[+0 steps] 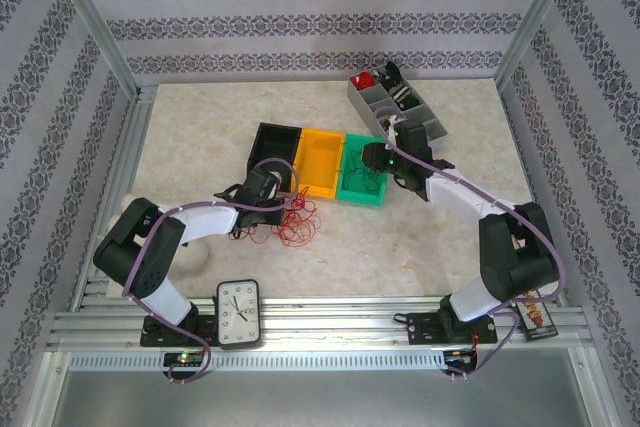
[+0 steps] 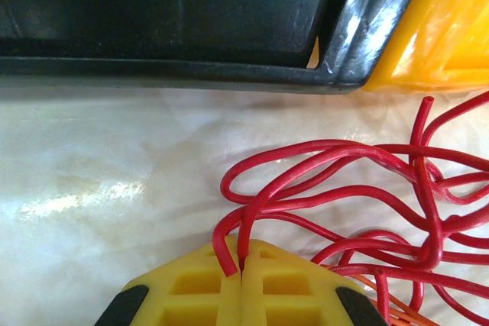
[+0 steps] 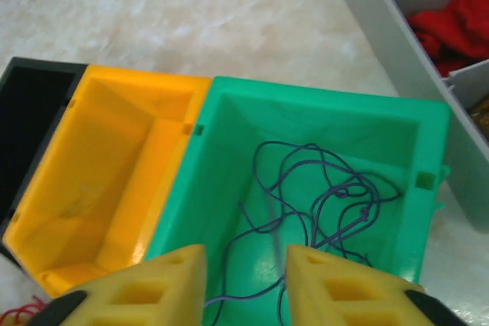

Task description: Untangle the cables

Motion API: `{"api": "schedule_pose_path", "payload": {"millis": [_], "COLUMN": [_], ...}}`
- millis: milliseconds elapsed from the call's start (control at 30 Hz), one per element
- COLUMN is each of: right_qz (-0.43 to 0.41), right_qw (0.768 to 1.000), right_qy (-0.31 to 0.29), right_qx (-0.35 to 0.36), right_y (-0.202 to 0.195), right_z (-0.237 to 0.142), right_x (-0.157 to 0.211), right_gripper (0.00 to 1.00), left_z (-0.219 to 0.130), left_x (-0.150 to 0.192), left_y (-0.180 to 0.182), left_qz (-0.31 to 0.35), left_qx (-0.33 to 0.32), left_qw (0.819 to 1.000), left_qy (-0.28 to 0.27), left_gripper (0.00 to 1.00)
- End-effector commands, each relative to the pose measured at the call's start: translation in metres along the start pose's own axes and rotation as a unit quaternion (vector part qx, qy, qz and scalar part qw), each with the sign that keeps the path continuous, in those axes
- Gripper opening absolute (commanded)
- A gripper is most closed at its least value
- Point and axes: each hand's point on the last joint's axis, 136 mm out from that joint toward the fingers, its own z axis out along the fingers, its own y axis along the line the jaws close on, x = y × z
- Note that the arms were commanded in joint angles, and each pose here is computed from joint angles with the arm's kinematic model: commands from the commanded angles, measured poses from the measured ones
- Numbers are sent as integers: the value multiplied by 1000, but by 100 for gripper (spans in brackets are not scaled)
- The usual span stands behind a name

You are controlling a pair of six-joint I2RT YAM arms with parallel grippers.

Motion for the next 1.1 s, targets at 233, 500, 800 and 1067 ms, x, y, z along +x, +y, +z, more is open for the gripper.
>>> {"api": "schedule_pose_path", "payload": {"millis": [233,500,800,1067], "right_qz": [-21,-110,-171,-185], "right_qw": [996,985,937,937], "right_qy": [-86,9,197,209], "right_qx": [28,-134,-232,-209], "right_y": [9,91,148,145], "right_z": [-41,-44,-10,19], "right_x": [-43,23,150,153], "right_gripper": [60,56,55,45], "left_z": [2,-3,-11,-12], "left_x": [6,7,-1,-2], "left_y": [8,-14,-25,-25], "left_qz": [8,28,31,31], "left_qx": [-8,56,84,82], "left_qw": [1000,998,996,996], "left_qy": [6,8,-5,-6], "left_gripper": [0,0,0,0]}}
